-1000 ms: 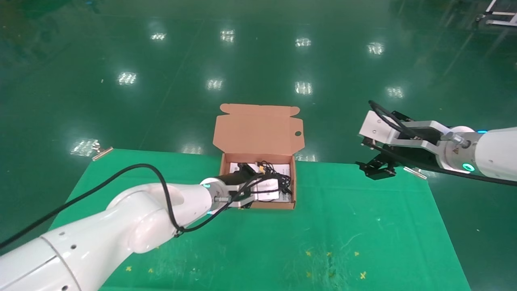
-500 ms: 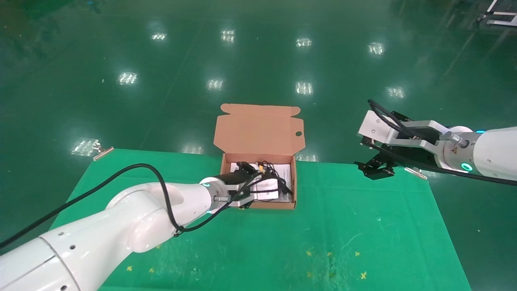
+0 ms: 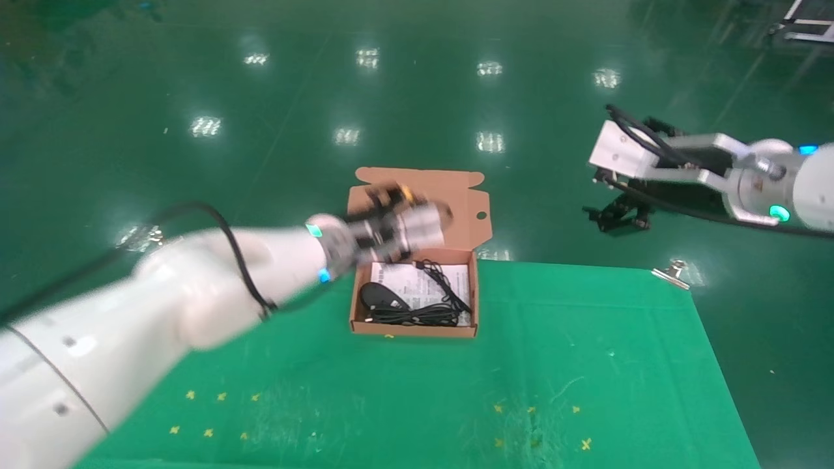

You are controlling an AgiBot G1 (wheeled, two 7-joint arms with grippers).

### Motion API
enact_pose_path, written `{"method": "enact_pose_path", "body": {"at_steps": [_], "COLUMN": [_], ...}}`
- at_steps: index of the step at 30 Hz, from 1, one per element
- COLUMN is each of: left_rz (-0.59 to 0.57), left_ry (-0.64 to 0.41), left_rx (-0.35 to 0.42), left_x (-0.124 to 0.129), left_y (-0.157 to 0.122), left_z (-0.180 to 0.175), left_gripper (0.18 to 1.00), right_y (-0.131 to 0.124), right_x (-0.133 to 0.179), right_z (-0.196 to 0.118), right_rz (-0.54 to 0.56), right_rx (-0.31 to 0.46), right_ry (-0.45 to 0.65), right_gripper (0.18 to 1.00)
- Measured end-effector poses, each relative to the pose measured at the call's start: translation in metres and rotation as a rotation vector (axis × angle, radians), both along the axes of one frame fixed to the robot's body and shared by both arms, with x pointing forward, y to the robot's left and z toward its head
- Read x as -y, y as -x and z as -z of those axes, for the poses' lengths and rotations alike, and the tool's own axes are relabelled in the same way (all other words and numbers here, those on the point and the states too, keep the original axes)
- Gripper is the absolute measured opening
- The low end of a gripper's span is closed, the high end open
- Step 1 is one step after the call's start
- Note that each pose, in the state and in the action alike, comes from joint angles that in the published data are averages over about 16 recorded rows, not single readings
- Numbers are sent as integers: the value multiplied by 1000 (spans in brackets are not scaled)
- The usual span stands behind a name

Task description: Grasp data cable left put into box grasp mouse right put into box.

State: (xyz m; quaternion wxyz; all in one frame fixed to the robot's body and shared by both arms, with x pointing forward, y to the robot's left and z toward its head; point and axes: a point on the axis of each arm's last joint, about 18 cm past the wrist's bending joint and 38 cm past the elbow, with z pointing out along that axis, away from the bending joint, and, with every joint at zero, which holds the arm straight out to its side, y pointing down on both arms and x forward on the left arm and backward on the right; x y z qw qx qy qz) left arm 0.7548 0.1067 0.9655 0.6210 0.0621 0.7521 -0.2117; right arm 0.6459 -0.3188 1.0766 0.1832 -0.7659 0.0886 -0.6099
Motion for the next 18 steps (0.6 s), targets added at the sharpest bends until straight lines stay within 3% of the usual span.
{"method": "enact_pose_path", "body": {"at_steps": [7,18], "left_rz": [-26,-15], "left_ry": [106,312], "left_rx": [-6,-262], "left_x": [-19,-66], "left_y": [0,18], "left_z": [-33,3], "left_gripper": [767,949], "right_y": [8,19], "right_x": [-3,-16], "right_z": [-9,35], "right_rz": [-15,-137], "right_rx": [-21,-210], "right_ry": [30,-97], "right_gripper": [1000,1000]}}
